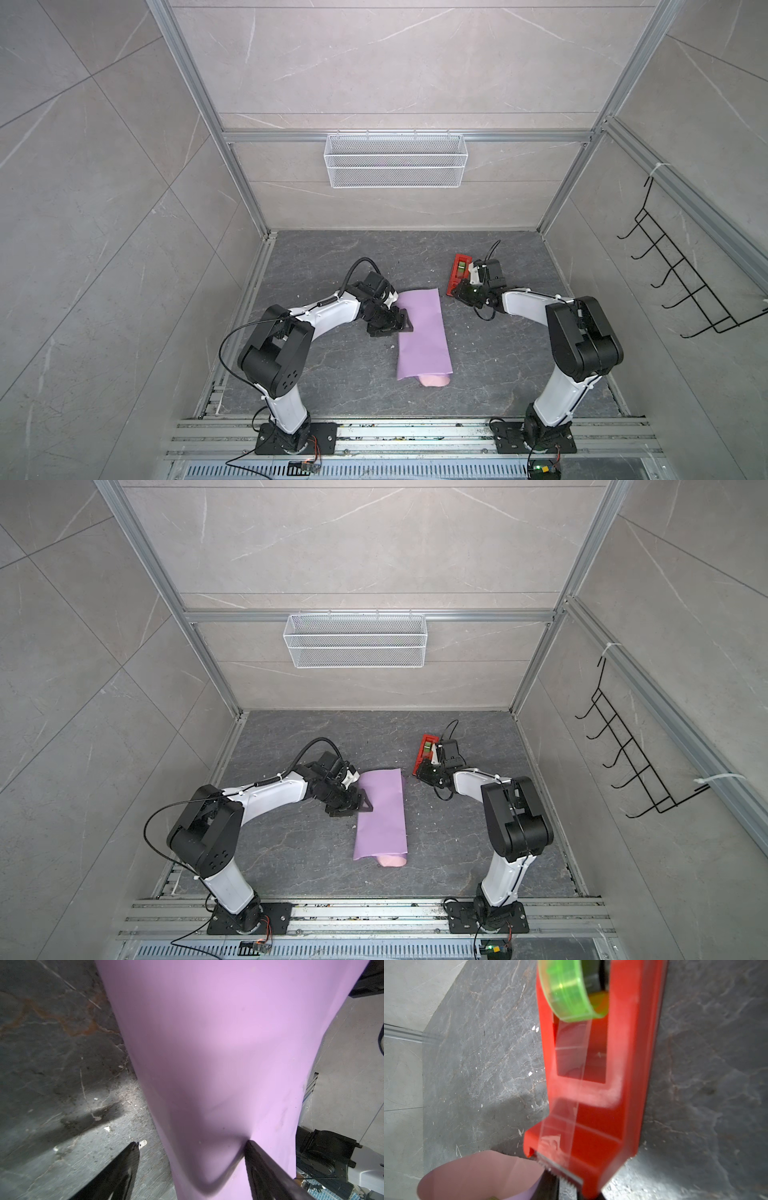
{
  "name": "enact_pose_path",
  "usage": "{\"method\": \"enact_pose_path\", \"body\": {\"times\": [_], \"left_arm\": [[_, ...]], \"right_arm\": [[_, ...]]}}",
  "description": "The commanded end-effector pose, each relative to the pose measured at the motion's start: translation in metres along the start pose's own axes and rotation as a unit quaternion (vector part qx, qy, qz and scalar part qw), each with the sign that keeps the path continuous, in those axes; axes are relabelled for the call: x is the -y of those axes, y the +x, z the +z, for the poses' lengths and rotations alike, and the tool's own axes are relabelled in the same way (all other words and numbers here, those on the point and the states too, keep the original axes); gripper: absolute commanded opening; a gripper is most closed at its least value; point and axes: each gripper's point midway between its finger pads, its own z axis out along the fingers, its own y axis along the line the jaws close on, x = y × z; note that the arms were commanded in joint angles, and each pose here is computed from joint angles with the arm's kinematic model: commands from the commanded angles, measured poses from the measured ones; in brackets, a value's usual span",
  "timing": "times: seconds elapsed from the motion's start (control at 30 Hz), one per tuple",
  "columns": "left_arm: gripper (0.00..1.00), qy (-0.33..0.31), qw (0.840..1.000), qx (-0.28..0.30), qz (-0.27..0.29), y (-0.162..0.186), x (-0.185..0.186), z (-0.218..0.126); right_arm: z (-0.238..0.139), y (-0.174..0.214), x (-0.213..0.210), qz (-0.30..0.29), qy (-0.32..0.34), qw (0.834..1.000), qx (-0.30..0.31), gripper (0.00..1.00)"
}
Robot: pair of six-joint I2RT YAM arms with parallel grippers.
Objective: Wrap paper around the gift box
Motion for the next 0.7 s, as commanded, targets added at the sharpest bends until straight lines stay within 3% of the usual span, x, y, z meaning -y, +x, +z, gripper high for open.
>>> {"method": "enact_pose_path", "body": {"times": [0.0, 0.23, 0.43, 0.67], "left_arm": [[0.81, -0.074, 0.997, -0.035, -0.019, 0.022, -0.037, 0.017], [0.81, -0.053, 0.998, -0.024, -0.015, 0.016, -0.027, 0.015], [0.85, -0.013, 1.000, 0.013, -0.004, 0.000, 0.001, -0.002], [0.91, 0.008, 0.998, 0.060, 0.000, -0.011, 0.024, -0.032]], "right_arm": [[-0.023, -0.008, -0.015, -0.033, -0.018, 0.999, 0.020, 0.24], [-0.080, 0.059, -0.032, -0.074, -0.039, 0.996, -0.026, 0.53], [-0.105, 0.111, -0.052, -0.117, -0.050, 0.989, -0.069, 0.65], [-0.097, 0.149, -0.064, -0.121, -0.066, 0.985, -0.108, 0.75]]}}
